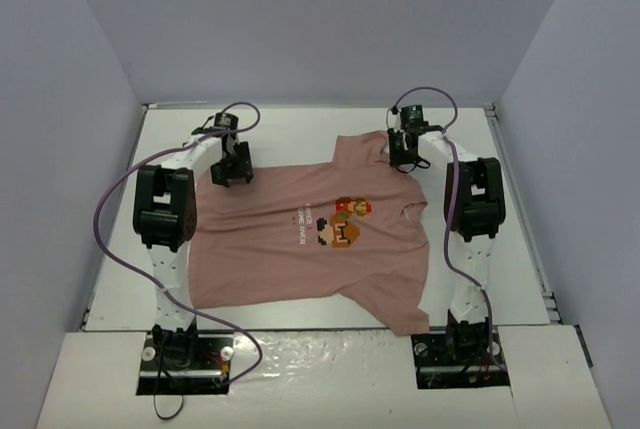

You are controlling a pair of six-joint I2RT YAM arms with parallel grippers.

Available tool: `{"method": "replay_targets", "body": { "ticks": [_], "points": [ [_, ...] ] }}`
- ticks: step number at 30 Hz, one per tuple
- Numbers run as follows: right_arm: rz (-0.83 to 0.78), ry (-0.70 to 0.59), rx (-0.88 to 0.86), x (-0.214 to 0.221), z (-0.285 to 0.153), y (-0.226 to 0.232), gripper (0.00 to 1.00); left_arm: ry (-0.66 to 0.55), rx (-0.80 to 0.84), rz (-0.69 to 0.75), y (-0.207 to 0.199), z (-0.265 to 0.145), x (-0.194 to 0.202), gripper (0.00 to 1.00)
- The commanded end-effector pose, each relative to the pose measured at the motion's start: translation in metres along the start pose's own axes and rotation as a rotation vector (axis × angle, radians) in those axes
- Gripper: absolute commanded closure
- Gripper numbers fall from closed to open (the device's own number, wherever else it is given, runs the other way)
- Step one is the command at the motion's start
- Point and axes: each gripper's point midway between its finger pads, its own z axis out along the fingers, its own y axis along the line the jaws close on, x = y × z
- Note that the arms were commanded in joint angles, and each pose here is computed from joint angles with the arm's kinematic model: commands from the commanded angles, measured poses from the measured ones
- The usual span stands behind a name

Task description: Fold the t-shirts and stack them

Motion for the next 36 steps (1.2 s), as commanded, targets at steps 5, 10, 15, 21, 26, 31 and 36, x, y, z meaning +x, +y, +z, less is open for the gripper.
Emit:
{"method": "replay_targets", "body": {
  "ticks": [5, 10, 15, 21, 26, 31, 36],
  "points": [
    [0.1, -0.067, 0.257, -0.004, -0.039, -0.048, 1.0, -0.025, -0.019, -0.072, 0.013, 0.01, -0.012, 0.44],
    [0.148, -0.089, 0.297, -0.007, -0.055, -0.057, 0.94, -0.038, -0.001, -0.079, 0.011, 0.008, -0.02, 0.44],
    [0.133, -0.17, 0.137, -0.045, -0.075, -0.024, 0.72, -0.08, 0.056, -0.078, -0.005, -0.01, -0.034, 0.44],
    [0.105, -0.27, 0.032, -0.088, -0.097, 0.027, 0.66, -0.153, 0.061, -0.089, -0.01, -0.038, -0.05, 0.44],
    [0.142, -0.223, 0.018, -0.073, -0.073, 0.049, 0.65, -0.123, 0.01, -0.127, 0.0, -0.028, -0.034, 0.43],
    [0.173, -0.14, 0.052, -0.036, -0.044, 0.063, 0.65, -0.098, -0.01, -0.152, 0.009, -0.017, -0.011, 0.44],
    [0.231, -0.098, 0.11, -0.012, -0.025, 0.058, 0.65, -0.059, -0.024, -0.149, 0.011, -0.001, 0.0, 0.44]
  ]
}}
